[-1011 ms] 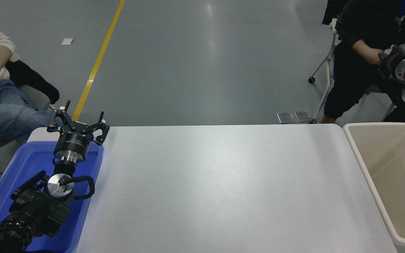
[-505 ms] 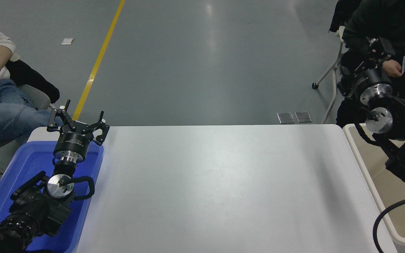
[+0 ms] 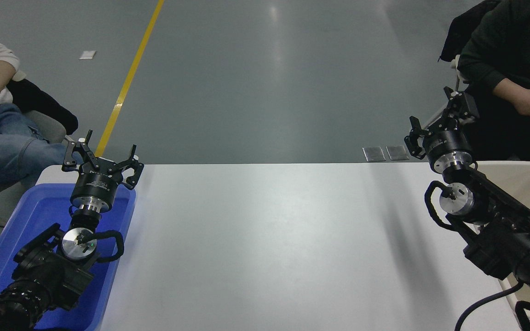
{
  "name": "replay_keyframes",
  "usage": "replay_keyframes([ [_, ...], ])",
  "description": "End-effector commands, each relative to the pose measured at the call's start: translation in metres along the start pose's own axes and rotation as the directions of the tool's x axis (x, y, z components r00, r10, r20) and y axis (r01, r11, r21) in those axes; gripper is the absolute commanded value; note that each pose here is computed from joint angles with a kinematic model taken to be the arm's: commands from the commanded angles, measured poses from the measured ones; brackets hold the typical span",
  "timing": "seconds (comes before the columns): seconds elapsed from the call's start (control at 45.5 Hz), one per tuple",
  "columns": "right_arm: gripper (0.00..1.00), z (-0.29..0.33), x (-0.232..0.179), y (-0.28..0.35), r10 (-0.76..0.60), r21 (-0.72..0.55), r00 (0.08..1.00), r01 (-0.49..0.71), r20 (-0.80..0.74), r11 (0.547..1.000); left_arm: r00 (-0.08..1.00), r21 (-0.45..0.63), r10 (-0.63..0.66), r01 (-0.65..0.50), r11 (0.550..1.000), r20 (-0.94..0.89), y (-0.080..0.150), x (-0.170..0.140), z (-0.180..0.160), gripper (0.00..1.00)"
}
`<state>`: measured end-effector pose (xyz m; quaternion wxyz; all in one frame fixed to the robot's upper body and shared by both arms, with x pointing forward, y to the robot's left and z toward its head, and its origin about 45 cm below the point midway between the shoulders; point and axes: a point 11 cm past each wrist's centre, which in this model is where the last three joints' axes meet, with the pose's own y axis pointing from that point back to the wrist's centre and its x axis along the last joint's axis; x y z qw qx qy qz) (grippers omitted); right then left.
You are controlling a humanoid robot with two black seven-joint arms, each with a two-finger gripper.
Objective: Pick up paper ball place in dustbin
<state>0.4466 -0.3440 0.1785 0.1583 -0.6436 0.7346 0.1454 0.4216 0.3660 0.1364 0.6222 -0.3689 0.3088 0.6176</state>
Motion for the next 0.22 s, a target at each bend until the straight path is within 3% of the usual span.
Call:
replay_keyframes([
  [0.0, 1.00, 0.0092, 0.0089, 0.0132, 0.021, 0.062, 1.000, -0.022, 0.012, 0.998, 1.000, 0.000, 0.000, 0.000, 1.000, 0.000, 0.0000, 0.0000, -0.0001, 0.99],
  [0.198, 1.00, 0.0090, 0.0083, 0.0129, 0.020, 0.063, 1.000, -0.020, 0.011, 0.998, 1.000, 0.000, 0.000, 0.000, 1.000, 0.000, 0.0000, 0.0000, -0.0001, 0.99],
])
